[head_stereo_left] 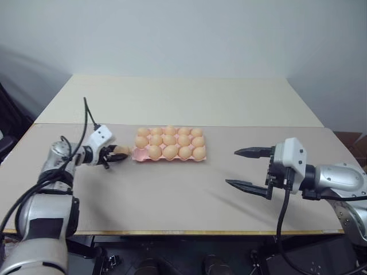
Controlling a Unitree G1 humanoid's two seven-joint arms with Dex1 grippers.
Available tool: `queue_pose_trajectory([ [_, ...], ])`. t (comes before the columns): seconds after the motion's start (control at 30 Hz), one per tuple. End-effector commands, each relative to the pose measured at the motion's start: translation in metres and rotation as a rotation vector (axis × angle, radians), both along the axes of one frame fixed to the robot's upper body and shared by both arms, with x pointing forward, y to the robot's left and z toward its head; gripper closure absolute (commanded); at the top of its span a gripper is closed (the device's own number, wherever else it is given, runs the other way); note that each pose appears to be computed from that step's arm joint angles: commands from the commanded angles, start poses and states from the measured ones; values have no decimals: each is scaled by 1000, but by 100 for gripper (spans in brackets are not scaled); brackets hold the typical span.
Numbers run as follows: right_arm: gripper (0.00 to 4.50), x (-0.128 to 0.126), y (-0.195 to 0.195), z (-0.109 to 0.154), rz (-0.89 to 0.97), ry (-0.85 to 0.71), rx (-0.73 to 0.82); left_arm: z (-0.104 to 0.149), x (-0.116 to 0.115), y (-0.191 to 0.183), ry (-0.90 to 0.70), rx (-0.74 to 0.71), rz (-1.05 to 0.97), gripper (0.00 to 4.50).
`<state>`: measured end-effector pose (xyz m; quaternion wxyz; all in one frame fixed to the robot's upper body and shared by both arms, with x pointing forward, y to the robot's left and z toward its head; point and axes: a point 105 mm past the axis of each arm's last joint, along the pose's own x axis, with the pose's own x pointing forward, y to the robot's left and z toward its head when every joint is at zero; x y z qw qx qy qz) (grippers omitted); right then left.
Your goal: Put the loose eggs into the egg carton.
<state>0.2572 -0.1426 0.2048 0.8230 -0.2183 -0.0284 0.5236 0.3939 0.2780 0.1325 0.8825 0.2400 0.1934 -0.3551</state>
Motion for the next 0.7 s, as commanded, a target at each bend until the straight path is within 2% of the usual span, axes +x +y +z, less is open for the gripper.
queue_pose_trajectory([
  [0.03, 0, -5, -1, 11, -6, -48, 9, 48, -2, 4, -133, -49, -71, 269],
  [0.1, 0, -4, -1, 11, -6, -46, 11, 62, -3, -6, -165, -133, -123, 269],
  [0.17, 0, -4, -1, 10, -4, -45, 12, 65, -7, -17, -168, -172, -187, 269],
  [0.3, 0, -3, 0, 11, 1, -44, 10, 55, -11, -43, -157, -197, -290, 269],
  [0.57, 0, -2, 0, 11, 2, -45, 9, 36, -1, -70, -135, -202, -295, 269],
  [0.7, 0, -4, 0, 10, -6, -46, 11, 37, 1, -68, -113, -198, -281, 159],
])
